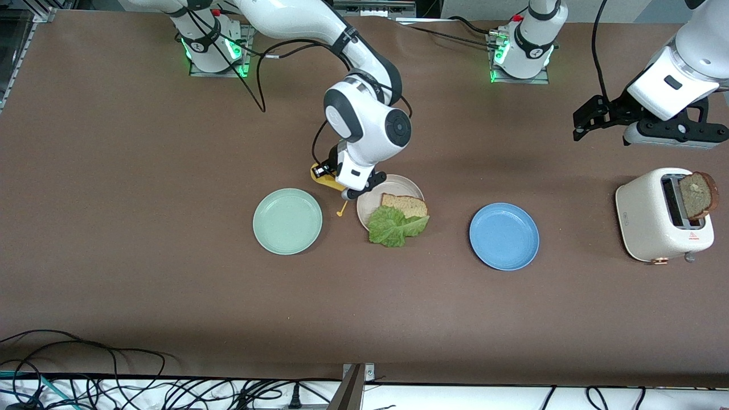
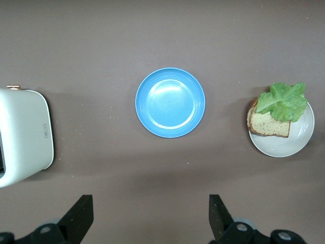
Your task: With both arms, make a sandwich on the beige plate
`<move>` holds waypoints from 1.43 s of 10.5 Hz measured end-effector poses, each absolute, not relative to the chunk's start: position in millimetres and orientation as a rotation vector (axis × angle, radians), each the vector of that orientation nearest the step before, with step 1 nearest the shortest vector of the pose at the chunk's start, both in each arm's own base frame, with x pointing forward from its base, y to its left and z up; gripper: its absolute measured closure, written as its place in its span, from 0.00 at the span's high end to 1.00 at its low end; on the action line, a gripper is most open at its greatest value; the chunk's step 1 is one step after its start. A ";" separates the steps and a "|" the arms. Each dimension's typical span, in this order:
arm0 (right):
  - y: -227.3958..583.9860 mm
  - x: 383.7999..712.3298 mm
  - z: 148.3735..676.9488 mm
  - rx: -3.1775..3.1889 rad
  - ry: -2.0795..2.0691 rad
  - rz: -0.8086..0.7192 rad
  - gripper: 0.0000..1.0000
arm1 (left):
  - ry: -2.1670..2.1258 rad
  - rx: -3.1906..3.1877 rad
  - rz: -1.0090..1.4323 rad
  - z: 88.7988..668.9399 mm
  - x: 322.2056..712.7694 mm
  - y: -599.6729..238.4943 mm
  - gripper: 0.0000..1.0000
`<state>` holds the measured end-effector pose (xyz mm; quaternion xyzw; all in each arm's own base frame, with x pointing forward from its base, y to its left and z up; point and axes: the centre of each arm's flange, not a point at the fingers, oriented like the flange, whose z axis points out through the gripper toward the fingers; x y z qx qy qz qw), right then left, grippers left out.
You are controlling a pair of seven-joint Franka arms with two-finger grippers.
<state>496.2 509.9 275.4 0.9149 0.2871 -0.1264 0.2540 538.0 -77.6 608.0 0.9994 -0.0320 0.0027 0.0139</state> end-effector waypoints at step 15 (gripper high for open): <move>541.8 479.4 201.2 2.355 0.918 -0.337 0.33 | -0.100 3.112 0.004 607.7 537.7 -77.7 1.00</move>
